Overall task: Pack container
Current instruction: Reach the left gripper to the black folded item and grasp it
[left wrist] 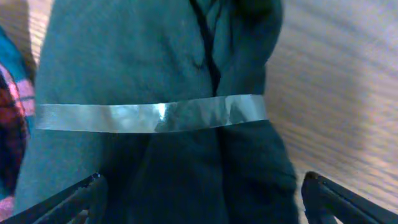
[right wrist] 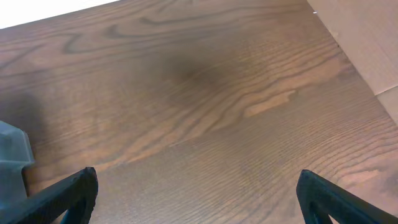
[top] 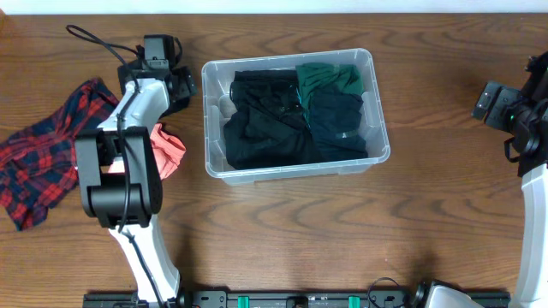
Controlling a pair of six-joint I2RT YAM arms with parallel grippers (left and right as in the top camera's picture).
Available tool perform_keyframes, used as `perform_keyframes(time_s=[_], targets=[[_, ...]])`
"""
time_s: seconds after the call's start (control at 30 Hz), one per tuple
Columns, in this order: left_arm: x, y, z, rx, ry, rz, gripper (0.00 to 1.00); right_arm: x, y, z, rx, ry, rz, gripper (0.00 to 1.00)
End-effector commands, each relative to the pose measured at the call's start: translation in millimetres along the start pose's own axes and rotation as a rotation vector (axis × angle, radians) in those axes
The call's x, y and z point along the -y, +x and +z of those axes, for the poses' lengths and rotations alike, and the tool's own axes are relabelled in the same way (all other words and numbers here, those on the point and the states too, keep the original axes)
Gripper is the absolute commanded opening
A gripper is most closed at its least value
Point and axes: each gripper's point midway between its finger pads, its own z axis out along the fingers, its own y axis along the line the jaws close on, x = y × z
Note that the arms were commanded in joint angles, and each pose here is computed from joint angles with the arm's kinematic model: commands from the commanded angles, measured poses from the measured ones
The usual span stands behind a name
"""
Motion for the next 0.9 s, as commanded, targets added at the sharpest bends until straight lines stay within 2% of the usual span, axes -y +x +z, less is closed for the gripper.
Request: perform_keyframes(time_s=[0.0, 0.3, 0.67, 0.87], targets=[[-8, -2, 8, 0.004, -0.046, -0.011, 0.96, 1, 0, 0, -0.001, 0.002, 0.008, 0.99], [-8, 3, 11, -0.013, -0.051, -0.006, 0.81, 1, 0, 0, -0.001, 0.002, 0.008, 0.99], [-11, 19, 16, -0.048, -0.060, 0.005, 0.82, 1, 0, 0, -0.001, 0.002, 0.008, 0.99], [-13, 42, 36, -0.106, -0.080, 0.022, 0.82, 1, 0, 0, -0.001, 0.002, 0.008, 0.99]])
